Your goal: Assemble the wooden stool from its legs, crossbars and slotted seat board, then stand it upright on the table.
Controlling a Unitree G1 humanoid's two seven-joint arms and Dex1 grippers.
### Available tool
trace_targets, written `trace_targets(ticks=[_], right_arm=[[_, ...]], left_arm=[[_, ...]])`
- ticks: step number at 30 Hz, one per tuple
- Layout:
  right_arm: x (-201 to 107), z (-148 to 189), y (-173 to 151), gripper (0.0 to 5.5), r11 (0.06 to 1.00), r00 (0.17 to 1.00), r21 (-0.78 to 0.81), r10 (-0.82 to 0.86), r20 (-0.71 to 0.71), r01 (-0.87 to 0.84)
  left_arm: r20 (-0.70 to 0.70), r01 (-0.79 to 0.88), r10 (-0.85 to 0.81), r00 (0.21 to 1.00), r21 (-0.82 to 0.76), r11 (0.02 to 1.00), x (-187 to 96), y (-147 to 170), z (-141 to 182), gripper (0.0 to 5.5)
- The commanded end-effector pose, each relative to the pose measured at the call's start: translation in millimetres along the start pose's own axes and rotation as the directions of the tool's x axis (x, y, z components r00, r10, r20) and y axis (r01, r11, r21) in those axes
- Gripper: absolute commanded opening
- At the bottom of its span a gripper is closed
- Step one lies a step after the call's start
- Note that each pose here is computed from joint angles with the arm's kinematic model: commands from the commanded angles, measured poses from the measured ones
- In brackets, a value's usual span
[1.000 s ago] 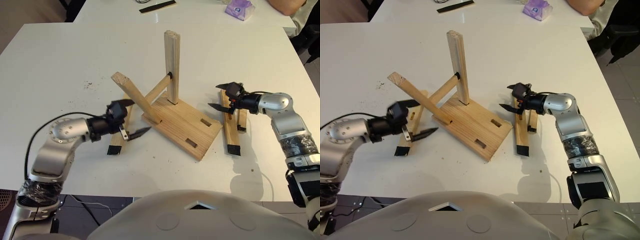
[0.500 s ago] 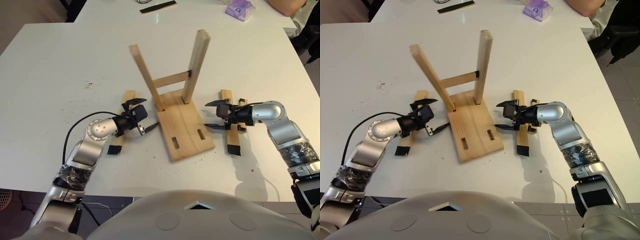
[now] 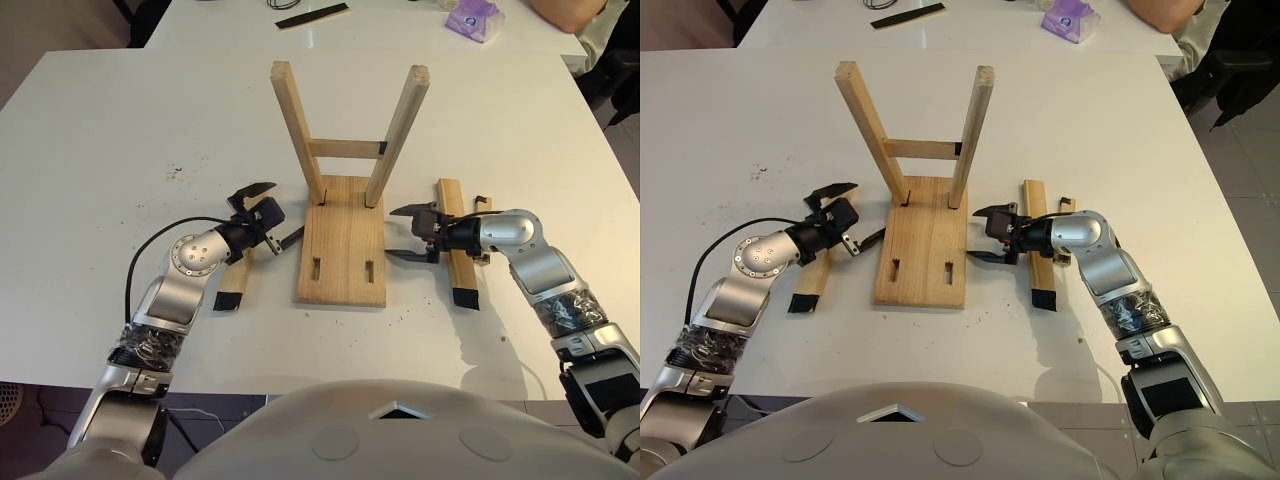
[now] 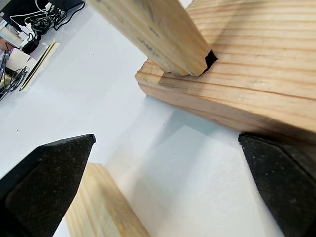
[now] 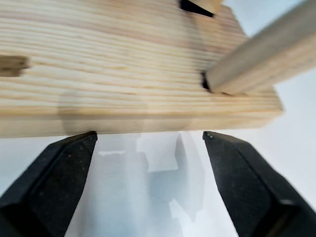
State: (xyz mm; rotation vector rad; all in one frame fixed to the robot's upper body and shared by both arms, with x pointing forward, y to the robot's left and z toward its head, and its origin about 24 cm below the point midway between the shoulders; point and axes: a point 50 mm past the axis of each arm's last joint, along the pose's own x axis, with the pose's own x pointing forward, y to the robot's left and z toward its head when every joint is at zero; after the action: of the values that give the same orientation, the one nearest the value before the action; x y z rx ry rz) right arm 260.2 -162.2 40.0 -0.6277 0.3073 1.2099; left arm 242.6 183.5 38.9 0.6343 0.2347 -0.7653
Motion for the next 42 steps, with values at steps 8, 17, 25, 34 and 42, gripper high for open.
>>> trace_targets(ticks=[8,17,25,34,42], right_arm=[[-7,9,-11,3.95,0.992,0.995,-0.071,-0.103,-0.01,0.102],[-76,15,-20,3.95,0.886,0.887,0.044,-0.46,-0.043,0.461],[-114,-35,37,3.95,0.391,0.61,0.493,-0.663,-0.435,0.777],[-85,-30,53,3.95,0.251,0.574,0.579,-0.663,-0.481,0.776],[-78,-44,71,3.95,0.303,0.604,0.546,-0.588,-0.538,0.781]], left_arm=[[0.031,0.052,-0.051,0.998,-0.022,0.998,-12,-5,10,5.4],[-0.066,-0.12,0.117,0.991,-0.043,0.992,-44,19,-3,5.4],[-0.029,-0.361,0.362,0.932,-0.186,0.914,-58,11,1,5.4],[-0.005,-0.349,0.357,0.934,-0.216,0.912,-40,-5,6,5.4],[0.002,-0.328,0.338,0.941,-0.233,0.915,-32,-14,8,5.4]])
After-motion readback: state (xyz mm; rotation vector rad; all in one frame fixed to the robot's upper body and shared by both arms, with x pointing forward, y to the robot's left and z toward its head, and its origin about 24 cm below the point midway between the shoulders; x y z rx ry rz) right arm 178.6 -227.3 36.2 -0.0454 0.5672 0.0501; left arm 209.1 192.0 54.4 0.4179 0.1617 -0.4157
